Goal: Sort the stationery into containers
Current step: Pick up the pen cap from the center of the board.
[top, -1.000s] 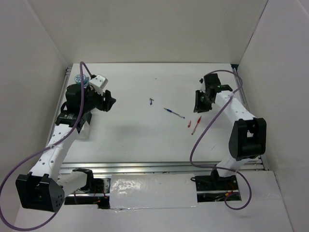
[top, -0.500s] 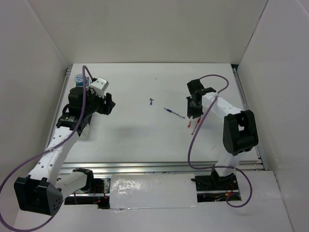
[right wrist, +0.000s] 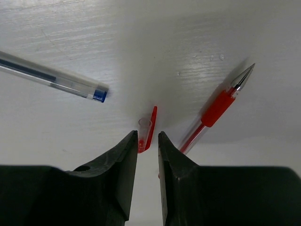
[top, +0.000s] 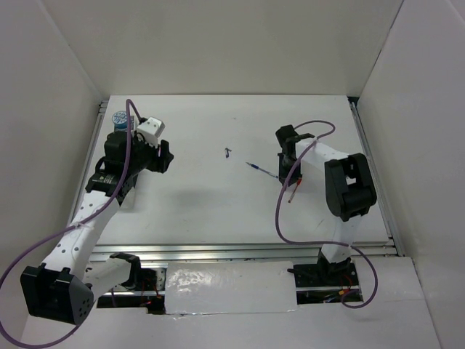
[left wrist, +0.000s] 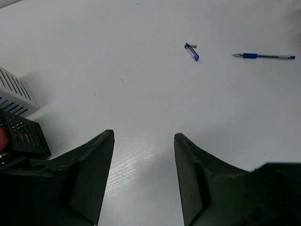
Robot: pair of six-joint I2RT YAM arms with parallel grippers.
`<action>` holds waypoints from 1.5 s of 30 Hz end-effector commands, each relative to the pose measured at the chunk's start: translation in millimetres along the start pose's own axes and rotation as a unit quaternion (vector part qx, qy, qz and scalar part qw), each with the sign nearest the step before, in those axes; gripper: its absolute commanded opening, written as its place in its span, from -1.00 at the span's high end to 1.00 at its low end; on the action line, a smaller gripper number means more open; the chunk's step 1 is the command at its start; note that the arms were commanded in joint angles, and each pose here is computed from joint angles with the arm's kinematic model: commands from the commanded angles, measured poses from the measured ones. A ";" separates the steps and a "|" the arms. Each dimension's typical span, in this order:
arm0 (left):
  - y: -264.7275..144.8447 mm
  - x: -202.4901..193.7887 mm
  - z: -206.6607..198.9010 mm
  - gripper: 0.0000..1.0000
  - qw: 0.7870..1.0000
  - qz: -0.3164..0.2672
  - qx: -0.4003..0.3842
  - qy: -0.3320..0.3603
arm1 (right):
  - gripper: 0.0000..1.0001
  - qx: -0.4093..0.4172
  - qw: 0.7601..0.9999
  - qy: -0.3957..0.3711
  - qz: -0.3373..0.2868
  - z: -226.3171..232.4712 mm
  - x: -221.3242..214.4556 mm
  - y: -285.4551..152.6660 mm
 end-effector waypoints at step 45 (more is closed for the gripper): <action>-25.5 52.9 -118.5 -0.43 0.951 -0.108 -0.243 -0.159 | 1.00 0.519 0.822 -0.031 -0.233 85.0 18.7 -256.3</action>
Point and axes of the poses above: each gripper's point midway between its finger pads, its own y axis out along the fingers, its own z axis along the line the jaws close on, x = y × z, the point moved 9 cm from there along -y, back along the fingers, and after that the axes turned 8 degrees about -y, right-handed, at the moved point
